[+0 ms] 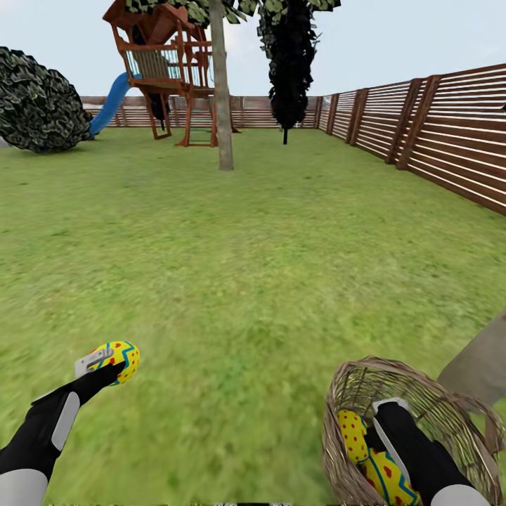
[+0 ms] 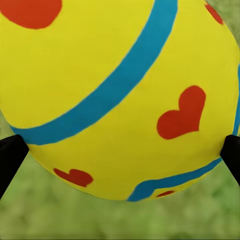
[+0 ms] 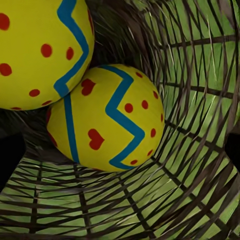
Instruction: Take the three Easter eggs out of the wicker basket on the lawn in the garden, then place them on the lawn next to a single tree (choose any tree) so that all three eggs are next to the same tree and none are left in the basket.
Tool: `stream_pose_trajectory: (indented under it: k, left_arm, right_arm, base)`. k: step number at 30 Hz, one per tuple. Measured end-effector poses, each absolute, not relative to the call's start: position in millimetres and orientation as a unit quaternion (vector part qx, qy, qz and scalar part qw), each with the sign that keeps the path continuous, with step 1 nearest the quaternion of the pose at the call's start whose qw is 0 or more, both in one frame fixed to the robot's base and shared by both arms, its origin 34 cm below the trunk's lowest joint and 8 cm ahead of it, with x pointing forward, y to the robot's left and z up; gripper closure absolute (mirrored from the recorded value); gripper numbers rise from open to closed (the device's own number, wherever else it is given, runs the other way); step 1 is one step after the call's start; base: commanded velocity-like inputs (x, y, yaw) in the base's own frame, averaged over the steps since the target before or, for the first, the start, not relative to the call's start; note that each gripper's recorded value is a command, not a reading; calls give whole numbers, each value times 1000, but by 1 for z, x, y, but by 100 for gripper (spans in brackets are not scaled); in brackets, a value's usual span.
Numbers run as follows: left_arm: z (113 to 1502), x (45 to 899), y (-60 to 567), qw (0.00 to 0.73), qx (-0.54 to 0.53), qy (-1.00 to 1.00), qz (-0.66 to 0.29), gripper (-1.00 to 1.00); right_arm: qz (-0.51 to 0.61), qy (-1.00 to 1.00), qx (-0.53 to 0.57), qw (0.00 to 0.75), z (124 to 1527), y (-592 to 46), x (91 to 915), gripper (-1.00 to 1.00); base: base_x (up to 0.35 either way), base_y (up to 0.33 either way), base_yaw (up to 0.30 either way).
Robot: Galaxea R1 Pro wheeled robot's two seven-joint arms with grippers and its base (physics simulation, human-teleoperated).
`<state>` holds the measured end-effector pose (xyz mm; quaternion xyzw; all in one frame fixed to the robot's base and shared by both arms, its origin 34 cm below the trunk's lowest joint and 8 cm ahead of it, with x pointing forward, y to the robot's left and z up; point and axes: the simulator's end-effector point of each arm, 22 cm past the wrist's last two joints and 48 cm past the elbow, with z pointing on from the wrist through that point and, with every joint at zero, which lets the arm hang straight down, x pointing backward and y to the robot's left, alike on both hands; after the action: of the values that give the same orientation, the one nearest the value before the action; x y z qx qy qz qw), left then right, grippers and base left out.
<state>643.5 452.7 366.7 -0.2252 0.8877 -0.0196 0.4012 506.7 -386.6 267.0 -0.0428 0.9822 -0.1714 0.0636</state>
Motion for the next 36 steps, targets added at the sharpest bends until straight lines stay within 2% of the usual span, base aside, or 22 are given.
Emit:
stream_pose_trajectory:
  k: [29, 36]
  left_arm:
    - [326, 634, 439, 371, -227, 900, -22, 100]
    - [327, 635, 438, 371, -227, 900, -24, 100]
  right_arm:
    - [-169, 984, -48, 34, 240, -386, 492, -100]
    - [-169, 984, -48, 35, 240, -386, 492, -100]
  base:
    - [0, 0, 0]
    - [229, 0, 0]
